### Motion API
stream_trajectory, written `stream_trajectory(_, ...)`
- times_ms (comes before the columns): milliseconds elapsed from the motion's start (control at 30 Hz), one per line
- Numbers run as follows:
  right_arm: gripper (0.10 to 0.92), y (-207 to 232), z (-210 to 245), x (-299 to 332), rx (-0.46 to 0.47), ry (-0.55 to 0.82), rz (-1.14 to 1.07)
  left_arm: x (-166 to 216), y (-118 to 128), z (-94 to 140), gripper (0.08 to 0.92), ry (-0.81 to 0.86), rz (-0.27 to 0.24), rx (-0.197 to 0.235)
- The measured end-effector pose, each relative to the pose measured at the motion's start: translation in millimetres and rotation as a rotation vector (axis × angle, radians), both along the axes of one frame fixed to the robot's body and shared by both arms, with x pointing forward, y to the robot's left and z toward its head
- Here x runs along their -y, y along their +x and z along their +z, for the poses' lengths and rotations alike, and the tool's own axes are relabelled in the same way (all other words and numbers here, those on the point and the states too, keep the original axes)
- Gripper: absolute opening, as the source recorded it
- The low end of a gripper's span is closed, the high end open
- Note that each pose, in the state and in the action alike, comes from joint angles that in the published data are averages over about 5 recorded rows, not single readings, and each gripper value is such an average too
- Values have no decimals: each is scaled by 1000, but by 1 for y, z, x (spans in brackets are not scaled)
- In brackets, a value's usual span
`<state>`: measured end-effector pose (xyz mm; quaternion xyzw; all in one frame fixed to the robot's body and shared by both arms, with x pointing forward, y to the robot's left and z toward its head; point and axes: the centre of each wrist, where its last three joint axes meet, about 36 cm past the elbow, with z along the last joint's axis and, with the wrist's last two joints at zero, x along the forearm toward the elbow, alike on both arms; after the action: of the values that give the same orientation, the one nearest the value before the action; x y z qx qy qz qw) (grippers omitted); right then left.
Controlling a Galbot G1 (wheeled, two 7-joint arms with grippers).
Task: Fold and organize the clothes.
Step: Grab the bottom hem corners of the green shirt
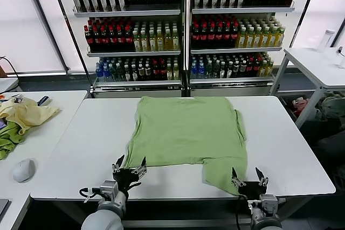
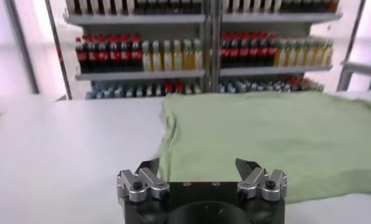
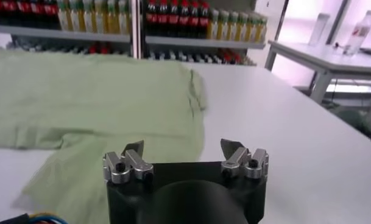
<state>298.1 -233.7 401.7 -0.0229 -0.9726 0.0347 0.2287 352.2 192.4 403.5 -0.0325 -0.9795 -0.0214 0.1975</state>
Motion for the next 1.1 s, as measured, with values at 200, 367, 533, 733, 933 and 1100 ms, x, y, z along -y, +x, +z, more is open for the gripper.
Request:
stream_trajectory(200,823,-3,-6,-4,-34,2,6,1,17,-8,823,19,27,-53)
stream_trajectory(367,751,-6,-10,-4,-59,5,5,1,26,-13,816,32,51,-92)
stream_trajectory(533,605,-7,-12,-2,-79,15,3,1,28,-16,706,35,61,-116)
stream_trajectory(733,464,-7,-13,3,-103,36,-6,1,24,-16,533,15,53,-138)
stream_trajectory(933,353,-8,-13,6,-118,73,-8,1,16,-16,360,-2,46,-153)
stream_trajectory(1100,259,-12,-9,8,-107,94,3,1,9,-16,213,-11,42,-153)
